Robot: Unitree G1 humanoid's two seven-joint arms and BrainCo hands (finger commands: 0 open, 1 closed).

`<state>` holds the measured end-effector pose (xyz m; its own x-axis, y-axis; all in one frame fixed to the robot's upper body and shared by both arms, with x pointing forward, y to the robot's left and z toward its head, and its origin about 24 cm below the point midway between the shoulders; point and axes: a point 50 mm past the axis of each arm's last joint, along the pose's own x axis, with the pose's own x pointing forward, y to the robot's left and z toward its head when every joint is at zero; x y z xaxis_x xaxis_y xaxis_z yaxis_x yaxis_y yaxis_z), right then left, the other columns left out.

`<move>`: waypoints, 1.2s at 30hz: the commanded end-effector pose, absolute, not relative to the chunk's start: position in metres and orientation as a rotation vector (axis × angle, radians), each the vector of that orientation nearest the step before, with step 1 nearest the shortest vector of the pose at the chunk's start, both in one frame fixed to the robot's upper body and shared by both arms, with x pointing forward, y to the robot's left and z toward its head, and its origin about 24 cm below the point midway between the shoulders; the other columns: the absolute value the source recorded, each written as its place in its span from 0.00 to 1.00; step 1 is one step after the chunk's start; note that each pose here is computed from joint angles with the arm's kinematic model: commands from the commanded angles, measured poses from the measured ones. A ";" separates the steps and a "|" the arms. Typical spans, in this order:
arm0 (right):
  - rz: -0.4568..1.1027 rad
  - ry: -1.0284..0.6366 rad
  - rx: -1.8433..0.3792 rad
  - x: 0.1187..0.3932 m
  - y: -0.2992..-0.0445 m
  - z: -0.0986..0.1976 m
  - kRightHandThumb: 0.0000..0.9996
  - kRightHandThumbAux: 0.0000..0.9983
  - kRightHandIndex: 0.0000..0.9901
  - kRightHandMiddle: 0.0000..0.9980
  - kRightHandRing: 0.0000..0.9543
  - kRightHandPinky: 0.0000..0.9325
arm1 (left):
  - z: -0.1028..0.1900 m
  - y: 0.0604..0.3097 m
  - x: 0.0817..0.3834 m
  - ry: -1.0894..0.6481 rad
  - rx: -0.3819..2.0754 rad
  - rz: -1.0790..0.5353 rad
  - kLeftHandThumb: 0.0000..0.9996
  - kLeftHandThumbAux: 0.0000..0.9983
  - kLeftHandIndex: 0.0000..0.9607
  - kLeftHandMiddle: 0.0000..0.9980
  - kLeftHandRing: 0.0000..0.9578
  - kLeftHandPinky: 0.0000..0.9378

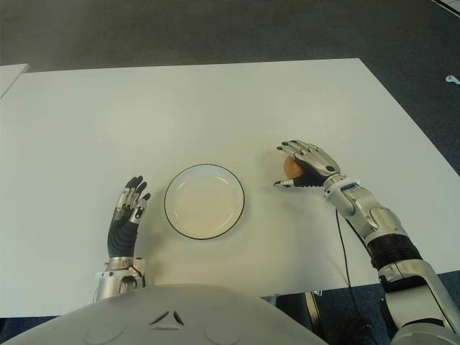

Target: Put the apples into the plate.

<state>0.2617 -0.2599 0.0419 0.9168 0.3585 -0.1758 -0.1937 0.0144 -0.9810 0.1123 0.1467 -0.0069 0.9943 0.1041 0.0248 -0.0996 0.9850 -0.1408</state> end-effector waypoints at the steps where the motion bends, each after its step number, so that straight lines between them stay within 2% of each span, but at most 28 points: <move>1: 0.428 -0.135 -1.510 0.260 -0.262 0.039 0.27 0.38 0.04 0.02 0.00 0.02 | -0.009 0.145 0.111 -0.025 -0.137 0.082 0.17 0.52 0.09 0.05 0.01 0.00; 7: 0.413 -0.148 -1.510 0.260 -0.263 0.037 0.29 0.39 0.06 0.02 0.01 0.04 | -0.009 0.145 0.110 -0.013 -0.132 0.087 0.16 0.51 0.09 0.04 0.01 0.00; 16: 0.405 -0.160 -1.519 0.261 -0.265 0.034 0.31 0.41 0.08 0.04 0.03 0.07 | -0.008 0.145 0.109 -0.019 -0.139 0.107 0.19 0.49 0.13 0.08 0.06 0.08; 28: 0.396 -0.179 -1.526 0.263 -0.266 0.031 0.33 0.42 0.10 0.05 0.05 0.12 | -0.007 0.143 0.110 -0.028 -0.157 0.127 0.21 0.45 0.17 0.14 0.11 0.10; 36: 0.393 -0.196 -1.519 0.265 -0.266 0.029 0.33 0.41 0.10 0.07 0.07 0.14 | -0.006 0.143 0.111 -0.035 -0.155 0.126 0.20 0.44 0.17 0.14 0.10 0.06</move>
